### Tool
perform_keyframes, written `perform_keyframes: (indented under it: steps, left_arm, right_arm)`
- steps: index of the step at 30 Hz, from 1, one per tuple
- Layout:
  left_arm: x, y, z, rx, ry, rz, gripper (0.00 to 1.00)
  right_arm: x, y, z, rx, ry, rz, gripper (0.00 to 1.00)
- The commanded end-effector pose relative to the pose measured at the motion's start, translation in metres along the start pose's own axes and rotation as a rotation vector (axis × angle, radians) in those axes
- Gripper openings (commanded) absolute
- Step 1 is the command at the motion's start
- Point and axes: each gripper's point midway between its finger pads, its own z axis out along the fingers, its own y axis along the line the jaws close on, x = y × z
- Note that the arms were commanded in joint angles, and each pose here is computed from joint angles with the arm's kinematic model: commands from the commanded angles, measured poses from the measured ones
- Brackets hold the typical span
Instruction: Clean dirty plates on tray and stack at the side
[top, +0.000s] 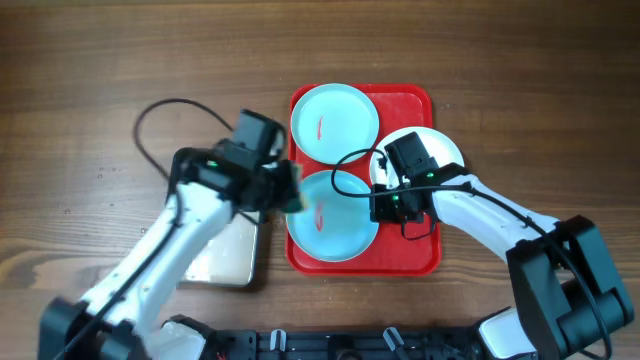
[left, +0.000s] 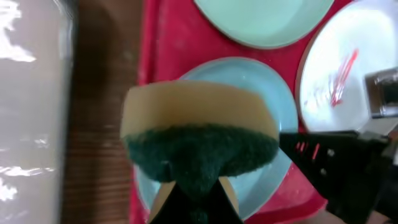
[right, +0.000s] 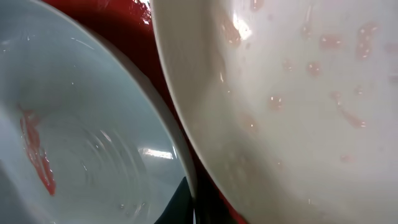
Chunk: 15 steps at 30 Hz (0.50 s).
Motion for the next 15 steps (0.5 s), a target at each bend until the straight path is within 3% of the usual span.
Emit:
perform_keyframes:
  steps: [1, 7, 9, 11, 12, 15]
  left_arm:
    - [0.024, -0.018, 0.064, 0.014, 0.061, 0.057, 0.04]
    - [0.036, -0.008, 0.126, -0.069, 0.109, 0.125, 0.04]
    - [0.026, 0.014, 0.121, -0.157, 0.089, 0.083, 0.04]
    - [0.014, 0.068, 0.103, -0.403, 0.049, 0.048, 0.04]
    - [0.014, 0.082, 0.098, -0.458, 0.057, 0.043, 0.04]
    - [0.023, 0.078, 0.099, -0.418, 0.111, 0.023, 0.04]
  right_arm:
    - [0.001, -0.026, 0.010, 0.125, -0.008, 0.048, 0.04]
    - [0.002, -0.026, 0.010, 0.125, -0.005, 0.050, 0.04]
    - [0.003, -0.026, 0.010, 0.124, 0.000, 0.051, 0.04]
    - [0.003, -0.026, 0.010, 0.124, -0.001, 0.051, 0.04]
    - [0.003, -0.026, 0.010, 0.124, -0.001, 0.051, 0.04]
    - [0.003, -0.026, 0.010, 0.125, 0.000, 0.051, 0.04]
